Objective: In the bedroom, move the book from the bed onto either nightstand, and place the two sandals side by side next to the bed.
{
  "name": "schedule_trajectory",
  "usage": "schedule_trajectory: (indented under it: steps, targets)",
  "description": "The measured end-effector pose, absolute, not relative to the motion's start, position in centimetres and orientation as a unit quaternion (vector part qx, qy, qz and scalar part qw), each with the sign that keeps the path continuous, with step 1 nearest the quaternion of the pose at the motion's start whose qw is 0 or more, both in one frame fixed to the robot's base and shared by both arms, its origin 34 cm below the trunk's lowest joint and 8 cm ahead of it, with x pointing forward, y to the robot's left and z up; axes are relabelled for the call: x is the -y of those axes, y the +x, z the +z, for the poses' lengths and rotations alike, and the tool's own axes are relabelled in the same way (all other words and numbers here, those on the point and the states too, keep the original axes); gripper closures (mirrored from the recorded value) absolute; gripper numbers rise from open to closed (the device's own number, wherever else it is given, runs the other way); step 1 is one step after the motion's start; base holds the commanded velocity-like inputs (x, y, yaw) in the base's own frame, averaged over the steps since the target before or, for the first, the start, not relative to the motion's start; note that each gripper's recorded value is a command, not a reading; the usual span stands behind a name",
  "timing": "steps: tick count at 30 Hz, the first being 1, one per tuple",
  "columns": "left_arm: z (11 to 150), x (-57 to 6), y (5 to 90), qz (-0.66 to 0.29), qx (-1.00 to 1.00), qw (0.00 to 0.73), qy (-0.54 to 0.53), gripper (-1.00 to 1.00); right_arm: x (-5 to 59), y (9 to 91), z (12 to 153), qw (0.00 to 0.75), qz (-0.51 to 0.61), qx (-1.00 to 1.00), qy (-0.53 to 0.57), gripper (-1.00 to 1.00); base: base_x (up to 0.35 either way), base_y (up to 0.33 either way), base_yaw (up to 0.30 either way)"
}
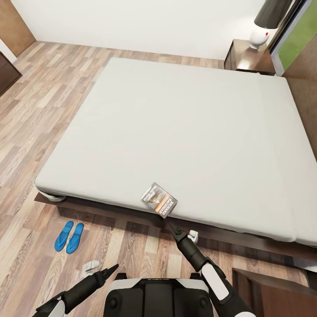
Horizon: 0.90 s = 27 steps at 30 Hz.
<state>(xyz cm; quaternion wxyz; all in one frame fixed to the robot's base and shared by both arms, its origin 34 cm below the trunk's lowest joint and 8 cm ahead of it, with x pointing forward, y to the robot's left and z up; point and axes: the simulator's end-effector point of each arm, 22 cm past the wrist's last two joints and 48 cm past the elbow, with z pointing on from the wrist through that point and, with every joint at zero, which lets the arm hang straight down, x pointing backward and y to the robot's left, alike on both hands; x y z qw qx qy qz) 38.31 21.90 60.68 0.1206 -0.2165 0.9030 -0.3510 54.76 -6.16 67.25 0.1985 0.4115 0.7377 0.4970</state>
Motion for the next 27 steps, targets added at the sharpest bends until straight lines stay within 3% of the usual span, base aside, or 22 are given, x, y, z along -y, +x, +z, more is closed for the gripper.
schedule_trajectory:
  steps: [27]
  targets:
    - [60.0, -21.87, 38.71, -0.351, -0.903, 0.12, -0.217, -1.0, 6.14, 55.18, 66.62, 0.198, 0.498, -0.737, 0.411, -1.0, 0.0, 0.029, 0.0]
